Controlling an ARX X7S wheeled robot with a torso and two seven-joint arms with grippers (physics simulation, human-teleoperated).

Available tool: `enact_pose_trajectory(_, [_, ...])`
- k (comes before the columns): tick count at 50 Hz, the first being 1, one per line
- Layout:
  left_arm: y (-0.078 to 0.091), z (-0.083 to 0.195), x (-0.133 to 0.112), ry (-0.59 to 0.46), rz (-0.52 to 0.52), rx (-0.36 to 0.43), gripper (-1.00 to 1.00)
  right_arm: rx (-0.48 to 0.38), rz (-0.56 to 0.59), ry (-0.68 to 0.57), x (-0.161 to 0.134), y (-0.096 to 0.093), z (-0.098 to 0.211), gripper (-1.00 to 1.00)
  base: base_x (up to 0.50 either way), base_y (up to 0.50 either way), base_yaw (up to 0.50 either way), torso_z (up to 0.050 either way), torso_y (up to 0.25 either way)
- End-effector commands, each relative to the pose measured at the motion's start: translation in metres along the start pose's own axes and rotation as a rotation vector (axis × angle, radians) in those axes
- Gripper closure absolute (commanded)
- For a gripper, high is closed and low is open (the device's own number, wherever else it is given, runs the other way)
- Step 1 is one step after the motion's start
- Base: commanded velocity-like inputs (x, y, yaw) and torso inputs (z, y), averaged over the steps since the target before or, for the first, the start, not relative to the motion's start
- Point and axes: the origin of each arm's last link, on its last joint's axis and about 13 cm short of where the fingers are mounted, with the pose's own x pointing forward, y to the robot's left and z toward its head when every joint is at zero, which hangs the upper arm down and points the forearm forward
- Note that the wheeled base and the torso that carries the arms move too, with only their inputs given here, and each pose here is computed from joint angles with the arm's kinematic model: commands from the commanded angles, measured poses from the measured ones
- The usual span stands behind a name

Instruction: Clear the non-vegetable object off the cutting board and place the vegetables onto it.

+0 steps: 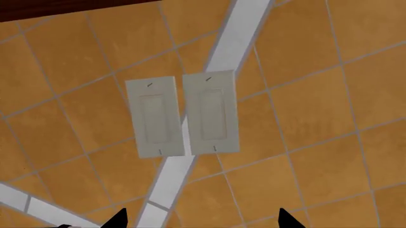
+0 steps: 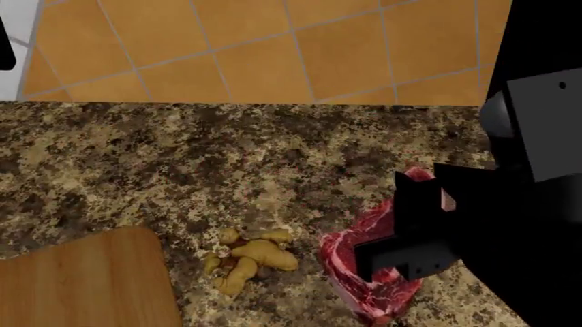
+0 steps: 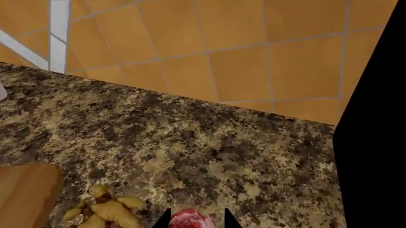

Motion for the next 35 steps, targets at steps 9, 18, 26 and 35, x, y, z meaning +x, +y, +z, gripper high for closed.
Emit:
enact_pose_trajectory(9, [-0.001, 0.005, -0.001, -0.011, -0.050, -0.031, -1.00, 0.042, -0.034, 0.049, 0.036, -0.022, -0.024, 1.00, 0.00, 0.00, 0.00, 0.000, 0.000])
enact_pose_trajectory(18, [0.000, 0.004, 0.000, -0.010, -0.049, -0.026, -1.00, 0.060, -0.035, 0.047, 0.046, -0.028, -0.024, -1.00, 0.00, 0.00, 0.00, 0.000, 0.000])
enact_pose_trajectory(26, [-0.001, 0.004, -0.001, -0.012, -0.048, -0.028, -1.00, 0.024, -0.016, 0.022, 0.040, -0.021, -0.015, -1.00, 0.00, 0.00, 0.00, 0.000, 0.000])
enact_pose_trajectory(35, [0.000, 0.006, -0.002, -0.016, -0.048, -0.031, -1.00, -0.127, 0.136, -0.028, 0.020, 0.019, 0.008, -1.00, 0.00, 0.00, 0.00, 0.000, 0.000])
